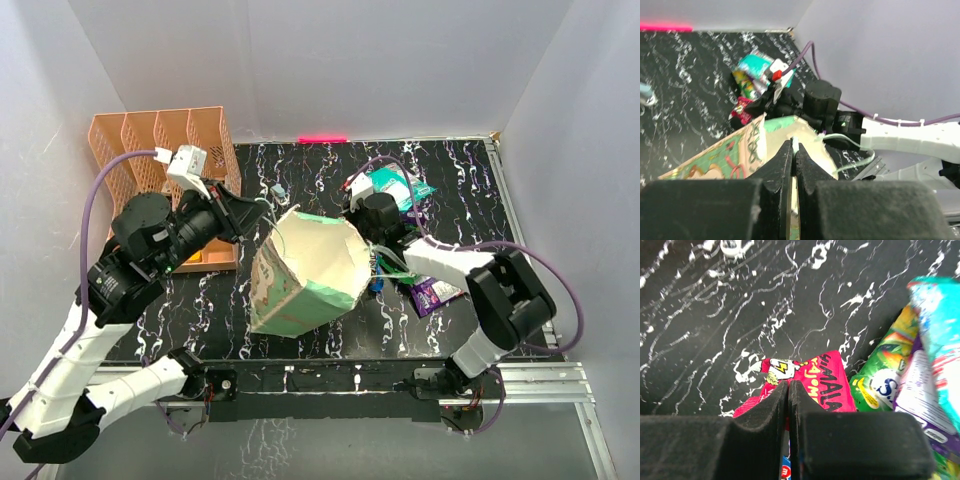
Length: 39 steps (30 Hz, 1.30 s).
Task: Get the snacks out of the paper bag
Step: Place the snack at the center of the board.
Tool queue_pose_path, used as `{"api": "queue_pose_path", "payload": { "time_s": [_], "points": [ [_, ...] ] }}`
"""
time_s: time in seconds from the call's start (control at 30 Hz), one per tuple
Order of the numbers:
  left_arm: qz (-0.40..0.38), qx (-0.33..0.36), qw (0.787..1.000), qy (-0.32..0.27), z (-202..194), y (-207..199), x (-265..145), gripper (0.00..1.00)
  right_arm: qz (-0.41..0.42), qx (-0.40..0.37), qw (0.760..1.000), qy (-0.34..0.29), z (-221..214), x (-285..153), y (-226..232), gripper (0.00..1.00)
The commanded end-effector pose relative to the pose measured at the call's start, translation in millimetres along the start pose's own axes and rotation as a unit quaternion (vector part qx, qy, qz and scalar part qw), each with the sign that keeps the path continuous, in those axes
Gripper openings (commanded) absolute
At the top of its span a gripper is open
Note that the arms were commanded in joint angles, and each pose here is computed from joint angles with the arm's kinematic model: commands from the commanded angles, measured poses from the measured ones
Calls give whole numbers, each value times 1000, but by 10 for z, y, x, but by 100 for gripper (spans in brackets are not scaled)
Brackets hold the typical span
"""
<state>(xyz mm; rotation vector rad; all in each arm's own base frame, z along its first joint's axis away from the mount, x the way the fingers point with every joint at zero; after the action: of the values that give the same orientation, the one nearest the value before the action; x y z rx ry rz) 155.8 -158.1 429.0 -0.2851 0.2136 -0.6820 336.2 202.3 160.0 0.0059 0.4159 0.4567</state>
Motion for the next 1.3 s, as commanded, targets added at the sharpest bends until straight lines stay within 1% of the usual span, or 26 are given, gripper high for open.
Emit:
{"api": "queue_pose_path", "payload": {
  "time_s": [0.0,0.17,0.37,0.4,0.47,0.5,0.53,0.6,0.63,0.7,0.73,0.8,0.83,0.9,0.97,1.07,1.1,1.17,1.27],
  "points": [
    [53,-23,998,-1,-181,154,-34,0,56,19,997,-52,226,160,67,7],
    [109,-40,993,30,-580,368,-111,0,65,17,997,-21,-2,295,64,7],
    [148,-50,987,50,-817,498,-329,0,100,19,995,0,-224,401,121,8],
    [150,-49,986,54,-822,503,-346,0,96,20,995,14,-334,445,105,8],
    [160,-42,984,60,-800,515,-395,0,90,23,995,25,-380,421,92,18],
    [173,-38,982,60,-770,535,-435,0,89,27,995,31,-403,393,90,25],
    [190,-37,979,59,-747,563,-485,2,88,34,995,23,-328,314,97,33],
    [216,-28,975,46,-683,610,-593,14,78,59,995,22,-236,180,104,52],
    [223,-21,974,42,-661,627,-635,21,79,68,994,24,-164,96,117,57],
    [233,-14,972,34,-604,639,-702,36,79,85,993,23,-1,-92,141,72],
    [233,-10,972,32,-580,638,-719,41,73,98,992,20,97,-201,148,77],
    [234,-1,972,31,-537,635,-738,50,68,113,991,19,275,-437,163,96],
    [238,2,971,29,-508,637,-751,53,59,124,990,15,357,-559,156,98],
    [245,7,969,26,-459,641,-776,59,40,147,988,-5,549,-849,135,98],
    [247,12,969,19,-394,633,-815,62,2,178,984,-26,678,-1106,69,98],
    [249,22,968,9,-296,621,-891,71,-2,173,983,-59,847,-1548,35,98],
    [248,25,968,6,-256,610,-917,83,-1,174,981,-81,925,-1704,26,98],
    [246,31,969,0,-177,588,-957,97,-8,194,973,-129,1064,-1993,-9,98],
    [241,48,969,-13,-36,555,-978,98,-2,212,962,-170,1264,-2400,-10,98]
  ]
}}
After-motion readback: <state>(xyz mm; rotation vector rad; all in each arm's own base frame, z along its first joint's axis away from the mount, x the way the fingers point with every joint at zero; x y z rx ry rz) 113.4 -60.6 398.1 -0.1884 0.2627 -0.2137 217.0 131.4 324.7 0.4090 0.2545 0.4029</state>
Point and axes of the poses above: each gripper's point midway between its finger pads, its own x axis out along the fingers, its own y axis along the line the jaws close on, z = x × y, the point moved 7 cm from there along -x, back along the fingers, and after that the axes turned 11 degrees about x, right-handed, at the moved point
